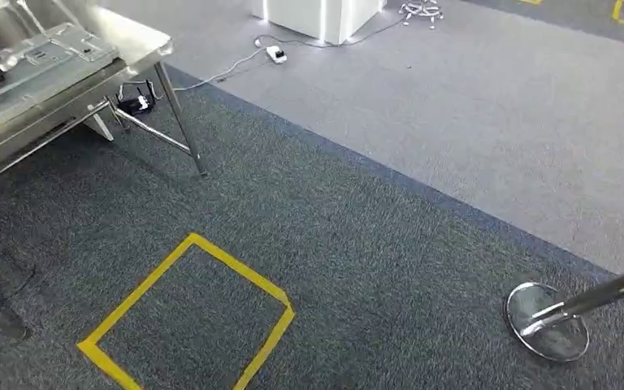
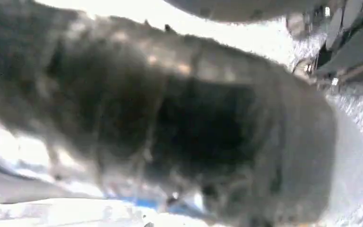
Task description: Take the parts from the cabinet and place them on the table.
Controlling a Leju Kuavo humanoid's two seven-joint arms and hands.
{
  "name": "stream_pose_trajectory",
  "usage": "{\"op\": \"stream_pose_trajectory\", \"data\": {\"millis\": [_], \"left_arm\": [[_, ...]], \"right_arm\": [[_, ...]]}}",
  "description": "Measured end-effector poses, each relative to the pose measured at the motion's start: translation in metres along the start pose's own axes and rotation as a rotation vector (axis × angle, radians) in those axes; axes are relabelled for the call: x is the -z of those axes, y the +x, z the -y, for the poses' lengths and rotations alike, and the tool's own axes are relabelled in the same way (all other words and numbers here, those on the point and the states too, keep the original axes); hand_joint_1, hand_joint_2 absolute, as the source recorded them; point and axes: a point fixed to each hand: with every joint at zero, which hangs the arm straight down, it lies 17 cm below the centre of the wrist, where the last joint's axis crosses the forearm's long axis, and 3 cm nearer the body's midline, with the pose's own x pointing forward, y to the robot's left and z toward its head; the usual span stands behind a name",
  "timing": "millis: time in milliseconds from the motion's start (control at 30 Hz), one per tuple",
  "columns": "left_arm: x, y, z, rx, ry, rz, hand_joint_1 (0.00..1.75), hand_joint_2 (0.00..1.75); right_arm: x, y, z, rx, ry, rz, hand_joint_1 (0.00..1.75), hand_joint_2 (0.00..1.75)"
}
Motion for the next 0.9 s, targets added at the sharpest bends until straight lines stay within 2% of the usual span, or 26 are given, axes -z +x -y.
{"op": "stream_pose_trajectory", "data": {"millis": [900], "left_arm": [[0.0002,0.0002,0.0000,0.006,0.001,-0.002,0.00,0.00]], "right_arm": [[-0.0001,0.0010,0.0000,-0.003,0.001,0.008,0.00,0.00]]}}
